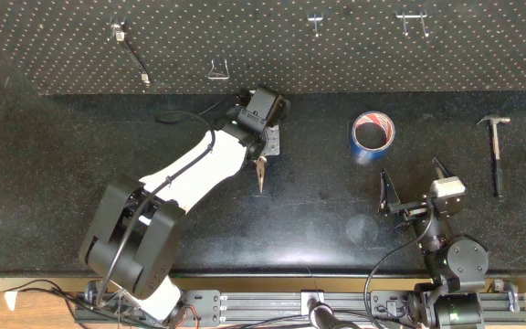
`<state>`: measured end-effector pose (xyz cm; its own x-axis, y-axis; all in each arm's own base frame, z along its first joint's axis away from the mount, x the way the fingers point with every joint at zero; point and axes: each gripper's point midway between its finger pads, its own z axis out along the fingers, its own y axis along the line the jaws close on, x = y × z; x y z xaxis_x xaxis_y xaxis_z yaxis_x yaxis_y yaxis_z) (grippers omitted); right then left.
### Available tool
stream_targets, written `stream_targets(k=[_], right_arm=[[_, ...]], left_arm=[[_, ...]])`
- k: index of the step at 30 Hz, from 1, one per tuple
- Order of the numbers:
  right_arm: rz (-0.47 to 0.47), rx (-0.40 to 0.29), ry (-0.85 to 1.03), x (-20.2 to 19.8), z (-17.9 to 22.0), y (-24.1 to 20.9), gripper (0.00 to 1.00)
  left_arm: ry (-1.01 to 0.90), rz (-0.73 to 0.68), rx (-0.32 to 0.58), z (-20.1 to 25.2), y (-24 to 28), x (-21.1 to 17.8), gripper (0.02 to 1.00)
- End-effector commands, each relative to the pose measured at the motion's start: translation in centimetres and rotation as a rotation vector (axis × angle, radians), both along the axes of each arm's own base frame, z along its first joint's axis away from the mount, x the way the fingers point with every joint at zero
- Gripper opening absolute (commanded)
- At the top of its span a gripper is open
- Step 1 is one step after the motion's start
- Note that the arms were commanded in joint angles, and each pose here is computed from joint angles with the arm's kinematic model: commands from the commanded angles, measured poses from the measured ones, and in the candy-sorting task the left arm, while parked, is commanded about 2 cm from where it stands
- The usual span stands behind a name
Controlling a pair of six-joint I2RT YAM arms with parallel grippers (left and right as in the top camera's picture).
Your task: Place Tools Onto Pegboard
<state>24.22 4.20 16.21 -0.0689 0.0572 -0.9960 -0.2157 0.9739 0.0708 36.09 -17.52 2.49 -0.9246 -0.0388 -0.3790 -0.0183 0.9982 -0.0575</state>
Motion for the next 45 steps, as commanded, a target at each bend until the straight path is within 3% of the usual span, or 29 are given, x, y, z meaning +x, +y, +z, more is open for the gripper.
stream_targets(k=[1, 3, 10, 13, 17, 19, 22, 24, 32, 45], right_arm=[[0.006, 0.007, 0.002, 0.0, -0.1, 0.2, 0.978], [0.006, 0.007, 0.002, 0.0, -0.1, 0.2, 0.978], [0.006, 0.007, 0.002, 0.0, -0.1, 0.2, 0.978], [0.006, 0.007, 0.002, 0.0, -0.1, 0.2, 0.978], [0.006, 0.007, 0.002, 0.0, -0.1, 0.2, 0.978], [0.006, 0.007, 0.002, 0.0, -0.1, 0.2, 0.978], [0.006, 0.007, 0.002, 0.0, -0.1, 0.2, 0.978], [0.006, 0.007, 0.002, 0.0, -0.1, 0.2, 0.976], [0.006, 0.007, 0.002, 0.0, -0.1, 0.2, 0.976], [0.006, 0.007, 0.002, 0.0, -0.1, 0.2, 0.976]], left_arm=[[-0.010, -0.005, -0.037, -0.1, -0.9, 0.8, 0.169], [-0.016, -0.005, -0.041, 0.2, -0.9, 0.9, 0.029], [-0.151, 0.019, -0.043, 8.4, 1.2, -0.4, 0.027], [-0.341, 0.063, -0.052, 15.8, 4.6, -2.2, 0.029], [-0.500, 0.100, -0.055, 21.1, 8.4, -2.1, 0.027], [-0.599, 0.154, -0.070, 23.3, 9.7, -0.9, 0.027], [-0.903, 0.015, 0.049, 29.3, 9.9, 3.9, 0.027], [-1.034, 0.033, 0.044, 31.1, 9.7, 6.8, 0.025], [-1.085, 0.027, 0.074, 26.5, 8.5, 13.2, 0.027], [-0.998, -0.020, 0.067, 21.8, 7.4, 14.7, 0.027]])
